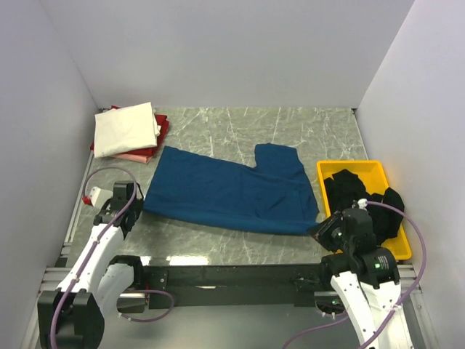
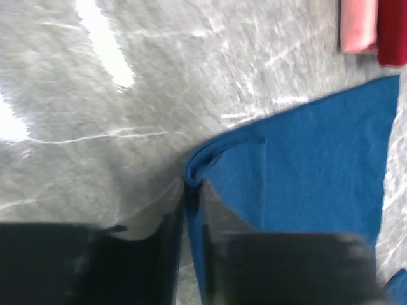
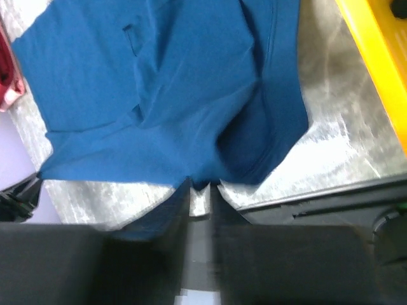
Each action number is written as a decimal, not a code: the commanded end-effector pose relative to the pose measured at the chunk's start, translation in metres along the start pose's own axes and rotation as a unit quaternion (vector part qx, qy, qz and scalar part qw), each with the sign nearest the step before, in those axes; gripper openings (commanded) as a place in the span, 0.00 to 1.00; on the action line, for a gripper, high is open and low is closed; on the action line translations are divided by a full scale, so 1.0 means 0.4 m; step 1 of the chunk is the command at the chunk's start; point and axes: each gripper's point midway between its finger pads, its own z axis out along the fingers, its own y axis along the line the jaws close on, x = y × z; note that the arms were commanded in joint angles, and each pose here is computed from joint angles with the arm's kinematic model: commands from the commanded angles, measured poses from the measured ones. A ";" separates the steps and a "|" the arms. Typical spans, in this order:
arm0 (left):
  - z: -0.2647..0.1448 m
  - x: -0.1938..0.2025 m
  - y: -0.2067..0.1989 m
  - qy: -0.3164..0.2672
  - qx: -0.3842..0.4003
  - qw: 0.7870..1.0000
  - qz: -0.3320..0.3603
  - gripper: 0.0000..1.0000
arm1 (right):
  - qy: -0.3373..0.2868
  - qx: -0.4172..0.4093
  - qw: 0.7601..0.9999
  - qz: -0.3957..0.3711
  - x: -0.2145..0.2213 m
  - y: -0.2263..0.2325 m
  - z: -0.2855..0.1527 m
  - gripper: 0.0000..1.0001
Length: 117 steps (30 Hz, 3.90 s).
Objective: Fold and stack the t-shirts
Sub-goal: Fold the tshirt
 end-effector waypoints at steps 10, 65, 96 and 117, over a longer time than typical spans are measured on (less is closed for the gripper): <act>-0.078 -0.126 -0.196 -0.053 0.094 0.993 0.052 0.65 | -0.026 -0.079 0.993 -0.079 -0.109 0.180 -0.028 0.83; 0.441 0.146 -0.617 0.013 -0.016 0.958 0.285 0.30 | 0.007 0.131 0.976 -0.173 -0.622 0.306 0.743 0.59; 0.376 0.106 -0.650 -0.031 -0.036 0.957 0.286 0.50 | 0.030 0.110 0.979 -0.169 -0.593 0.302 0.759 0.59; 0.438 0.150 -0.579 -0.017 -0.069 0.947 0.313 0.31 | 0.038 0.139 0.976 -0.166 -0.590 0.261 0.779 0.59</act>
